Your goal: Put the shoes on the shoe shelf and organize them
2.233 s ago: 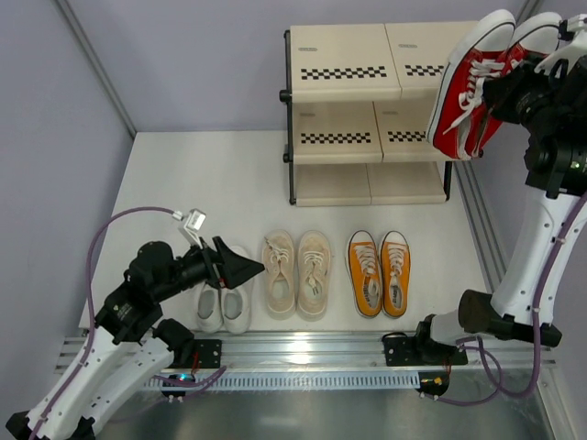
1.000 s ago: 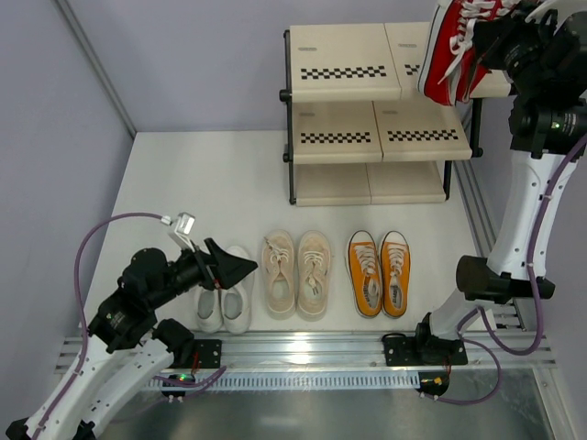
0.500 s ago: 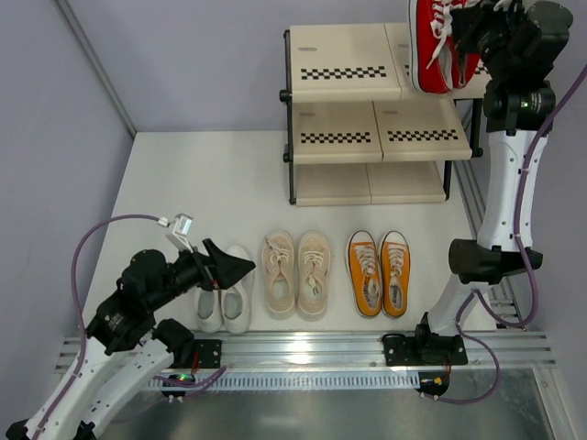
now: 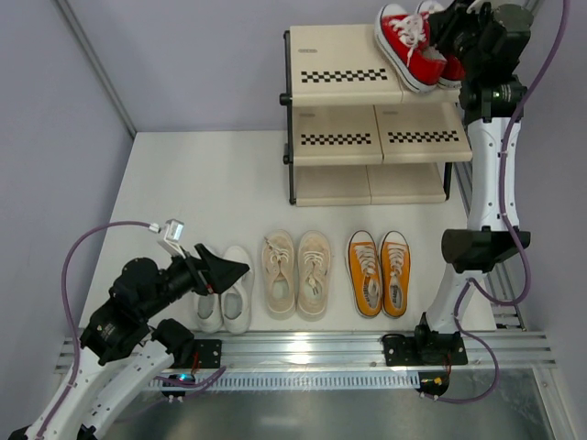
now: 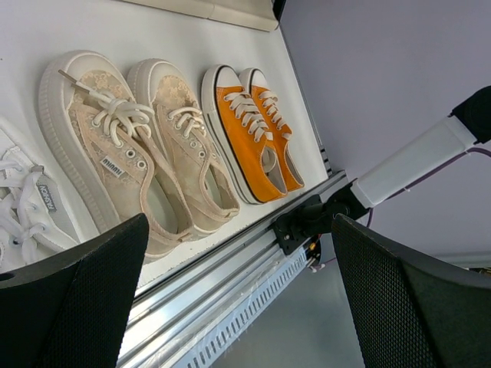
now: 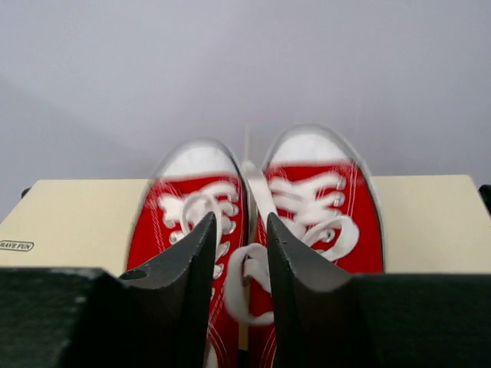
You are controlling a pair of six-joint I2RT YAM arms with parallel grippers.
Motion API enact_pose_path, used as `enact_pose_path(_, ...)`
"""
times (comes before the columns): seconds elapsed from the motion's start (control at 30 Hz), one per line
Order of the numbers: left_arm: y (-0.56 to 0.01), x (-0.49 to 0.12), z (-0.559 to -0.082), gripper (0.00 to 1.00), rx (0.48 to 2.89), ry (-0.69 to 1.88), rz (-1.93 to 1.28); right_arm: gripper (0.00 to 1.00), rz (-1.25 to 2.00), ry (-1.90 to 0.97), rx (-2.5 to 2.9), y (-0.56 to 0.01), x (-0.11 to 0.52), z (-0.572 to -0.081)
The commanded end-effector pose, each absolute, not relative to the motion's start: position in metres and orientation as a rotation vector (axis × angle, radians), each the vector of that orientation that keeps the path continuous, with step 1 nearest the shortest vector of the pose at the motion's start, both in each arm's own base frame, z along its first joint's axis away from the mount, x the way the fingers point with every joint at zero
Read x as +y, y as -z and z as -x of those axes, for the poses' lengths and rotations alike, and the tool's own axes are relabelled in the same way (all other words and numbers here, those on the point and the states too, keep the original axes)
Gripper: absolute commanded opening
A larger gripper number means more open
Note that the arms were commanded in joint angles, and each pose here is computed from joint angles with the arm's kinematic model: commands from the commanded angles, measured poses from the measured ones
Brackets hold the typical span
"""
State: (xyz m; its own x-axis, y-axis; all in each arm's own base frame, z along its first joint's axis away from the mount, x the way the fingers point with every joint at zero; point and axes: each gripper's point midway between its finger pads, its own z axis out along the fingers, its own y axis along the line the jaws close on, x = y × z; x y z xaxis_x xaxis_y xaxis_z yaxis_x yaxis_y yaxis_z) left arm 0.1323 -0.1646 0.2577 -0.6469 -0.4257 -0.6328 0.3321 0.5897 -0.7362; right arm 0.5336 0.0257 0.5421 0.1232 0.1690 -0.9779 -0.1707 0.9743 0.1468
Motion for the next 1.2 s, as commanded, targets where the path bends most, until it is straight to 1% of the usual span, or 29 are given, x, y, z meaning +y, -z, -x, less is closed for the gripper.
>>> enact_pose_path(0.0,-0.268,-0.161,-0.131,1.00,1.940,1.134,0.084,0.36,-0.007,-0.211,1.170,-0.631,0.020,-0.484)
enact_pose_path(0.03,-0.268,-0.161,-0.131,1.00,1.940,1.134,0.084,0.39,-0.008,-0.213,1.143,-0.639,0.020,-0.479)
enact_pose_path(0.07,-0.269,-0.160,-0.130,1.00,1.937,1.135,0.084,0.51,-0.012,-0.215,1.118,-0.648,0.020,-0.471)
enact_pose_path(0.13,-0.269,-0.160,-0.130,1.00,1.935,1.134,0.084,0.55,-0.017,-0.222,1.070,-0.662,0.020,-0.463)
enact_pose_path(0.2,-0.269,-0.160,-0.130,1.00,1.933,1.136,0.086,0.63,-0.025,-0.214,1.031,-0.674,0.018,-0.455)
enact_pose_path(0.37,-0.272,-0.158,-0.129,1.00,1.924,1.135,0.093,0.71,-0.040,-0.206,0.980,-0.692,0.015,-0.436)
enact_pose_path(0.4,-0.273,-0.157,-0.128,1.00,1.917,1.137,0.095,0.72,-0.050,-0.197,0.979,-0.693,0.012,-0.433)
enact_pose_path(0.47,-0.273,-0.157,-0.128,1.00,1.918,1.138,0.096,0.75,-0.059,-0.169,0.983,-0.693,0.008,-0.432)
enact_pose_path(0.53,-0.273,-0.157,-0.127,1.00,1.920,1.142,0.097,0.78,-0.059,-0.149,1.038,-0.679,0.006,-0.440)
enact_pose_path(0.7,-0.273,-0.156,-0.125,1.00,1.917,1.150,0.103,0.86,0.009,-0.205,1.245,-0.623,0.023,-0.467)
enact_pose_path(0.93,-0.272,-0.151,-0.121,1.00,1.912,1.146,0.115,0.88,0.125,-0.289,1.439,-0.563,0.046,-0.491)
enact_pose_path(1.17,-0.270,-0.150,-0.121,1.00,1.911,1.139,0.121,0.88,0.105,-0.206,1.578,-0.518,0.032,-0.508)
